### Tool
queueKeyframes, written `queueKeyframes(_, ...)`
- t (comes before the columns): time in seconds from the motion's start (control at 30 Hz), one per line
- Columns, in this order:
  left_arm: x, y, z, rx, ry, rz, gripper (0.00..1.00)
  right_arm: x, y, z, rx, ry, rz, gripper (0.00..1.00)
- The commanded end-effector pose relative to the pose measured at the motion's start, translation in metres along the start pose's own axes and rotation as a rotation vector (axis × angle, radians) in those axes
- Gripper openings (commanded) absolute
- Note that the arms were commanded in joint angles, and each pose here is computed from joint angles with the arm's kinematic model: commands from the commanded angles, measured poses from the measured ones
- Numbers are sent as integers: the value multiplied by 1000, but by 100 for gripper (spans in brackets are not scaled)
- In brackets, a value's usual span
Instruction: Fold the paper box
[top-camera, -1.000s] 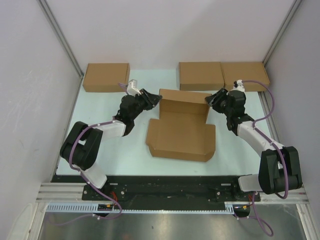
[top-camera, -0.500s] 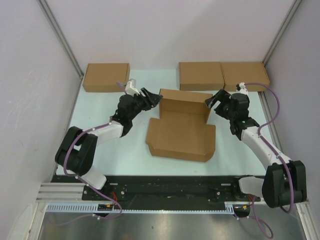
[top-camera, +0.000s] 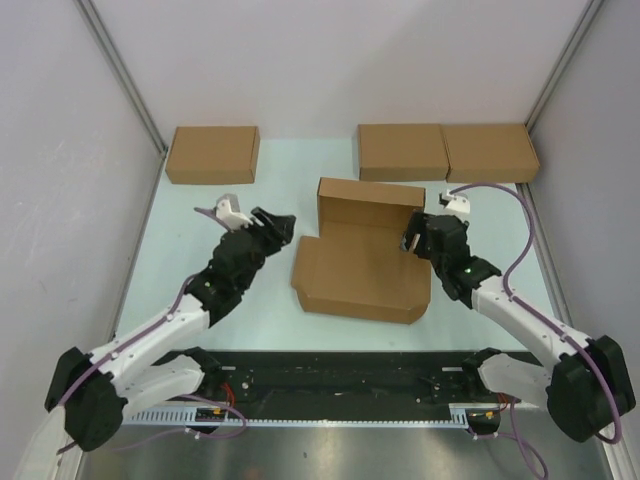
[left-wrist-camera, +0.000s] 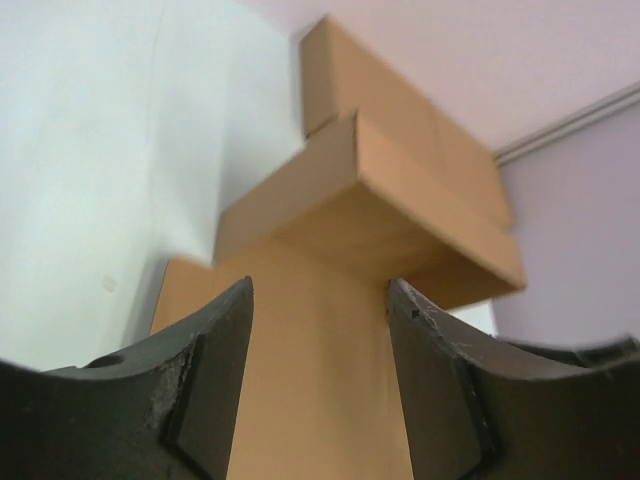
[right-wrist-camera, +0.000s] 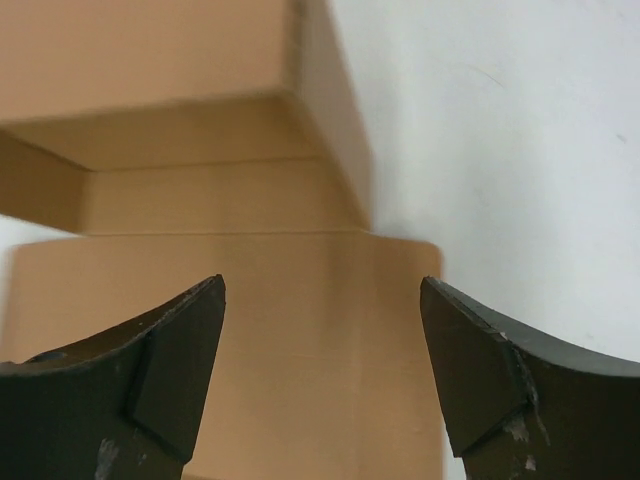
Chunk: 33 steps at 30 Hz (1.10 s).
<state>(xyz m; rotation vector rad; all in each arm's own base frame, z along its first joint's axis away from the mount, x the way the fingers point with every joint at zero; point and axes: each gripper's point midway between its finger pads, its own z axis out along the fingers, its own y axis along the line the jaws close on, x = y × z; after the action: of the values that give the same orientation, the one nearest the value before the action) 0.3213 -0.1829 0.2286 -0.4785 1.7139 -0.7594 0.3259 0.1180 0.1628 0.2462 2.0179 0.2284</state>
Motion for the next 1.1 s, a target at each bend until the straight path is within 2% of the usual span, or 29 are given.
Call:
queueKeyframes(0.0, 37, 61, -39, -264, 48, 60, 61, -2, -30, 19, 155, -89, -26, 82)
queueKeyframes(0.1, 48, 59, -59, -201, 94, 26, 61, -18, -24, 31, 133, -153, -1, 80)
queueKeyframes(0.37, 59, 74, -79, -175, 122, 33, 60, -11, -32, 59, 152, -142, 54, 72)
queueKeyframes(0.47, 61, 76, -80, -172, 134, 52, 60, -8, -29, 68, 140, -138, 92, 62)
queueKeyframes(0.5, 62, 76, -80, -174, 136, 57, 60, -9, -24, 70, 124, -134, 100, 54)
queueKeyframes(0.57, 63, 77, -80, -171, 142, 63, 60, -5, -20, 75, 116, -113, 119, 47)
queueKeyframes(0.6, 63, 77, -80, -169, 141, 63, 60, -7, -17, 76, 115, -106, 124, 38)
queueKeyframes(0.67, 66, 76, -80, -159, 151, 60, 60, -5, -13, 79, 111, -87, 137, 29)
queueKeyframes(0.7, 65, 73, -79, -149, 148, 53, 61, -7, -13, 80, 117, -75, 152, 20)
queueKeyframes(0.77, 68, 69, -79, -134, 162, 47, 60, -3, -13, 79, 117, -35, 175, 13)
queueKeyframes(0.93, 72, 62, -79, -106, 187, 37, 60, -18, -6, 71, 108, 2, 257, 1)
queueKeyframes(1.07, 72, 54, -79, -77, 199, 25, 60, -7, -7, 59, 114, 127, 347, 0)
